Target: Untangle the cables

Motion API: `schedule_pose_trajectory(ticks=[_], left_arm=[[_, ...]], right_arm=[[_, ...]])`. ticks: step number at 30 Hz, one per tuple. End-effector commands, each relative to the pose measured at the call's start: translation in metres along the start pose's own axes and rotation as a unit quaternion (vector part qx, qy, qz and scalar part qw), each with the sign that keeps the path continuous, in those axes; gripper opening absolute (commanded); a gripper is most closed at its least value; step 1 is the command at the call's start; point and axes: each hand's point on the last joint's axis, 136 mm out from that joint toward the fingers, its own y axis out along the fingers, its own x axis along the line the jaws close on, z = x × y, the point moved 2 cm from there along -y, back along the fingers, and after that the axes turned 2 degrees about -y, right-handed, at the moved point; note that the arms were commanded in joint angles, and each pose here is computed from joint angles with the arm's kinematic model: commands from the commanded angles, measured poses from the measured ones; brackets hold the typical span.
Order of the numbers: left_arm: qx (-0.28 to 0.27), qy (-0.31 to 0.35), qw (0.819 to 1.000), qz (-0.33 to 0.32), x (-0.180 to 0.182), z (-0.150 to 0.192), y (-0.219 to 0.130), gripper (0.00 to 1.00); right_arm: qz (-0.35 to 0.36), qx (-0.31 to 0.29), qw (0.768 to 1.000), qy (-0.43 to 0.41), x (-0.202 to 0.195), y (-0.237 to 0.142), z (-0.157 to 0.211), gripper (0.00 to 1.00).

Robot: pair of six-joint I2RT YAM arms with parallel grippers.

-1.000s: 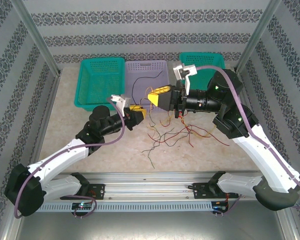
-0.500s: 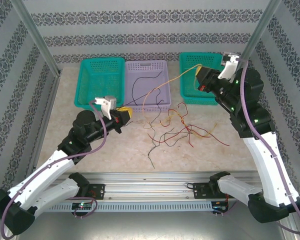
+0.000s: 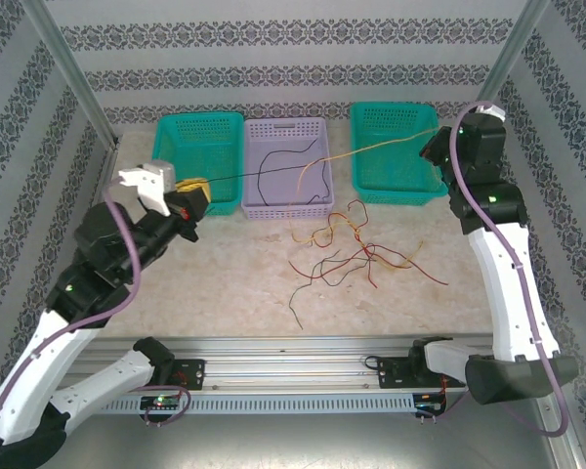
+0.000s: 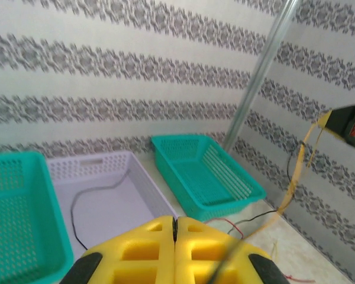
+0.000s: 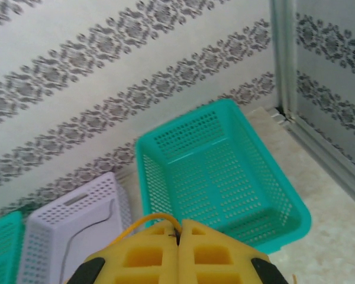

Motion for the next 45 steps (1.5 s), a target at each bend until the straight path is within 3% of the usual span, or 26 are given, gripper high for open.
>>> schedule_pose_trajectory(ticks=[1, 15, 26, 34, 42, 45], left_arm=[[0.005, 0.045, 0.998, -0.047, 0.013, -0.013, -0.022, 0.00], [-0.136, 0.086, 0.986, -0.050, -0.009, -0.132, -0.099, 0.00], [-0.184, 0.113, 0.976, -0.037, -0.027, -0.186, -0.097, 0.00], [-0.192, 0.129, 0.972, -0.035, -0.037, -0.209, -0.062, 0.00], [-0.255, 0.143, 0.955, -0.053, -0.040, -0.246, -0.086, 0.00], [-0.252, 0.136, 0.957, -0.050, -0.040, -0.244, -0.086, 0.00]], right_arm=[[0.075, -0.013, 0.997, -0.006, -0.028, 0.012, -0.014, 0.00], [0.174, 0.026, 0.984, -0.016, -0.062, 0.081, 0.017, 0.00], [0.227, 0.051, 0.972, -0.044, -0.079, 0.121, 0.032, 0.00], [0.234, 0.026, 0.971, -0.049, -0.076, 0.126, 0.012, 0.00], [0.268, 0.069, 0.960, -0.046, -0.105, 0.154, 0.035, 0.00], [0.237, 0.087, 0.967, -0.026, -0.095, 0.161, 0.046, 0.00]])
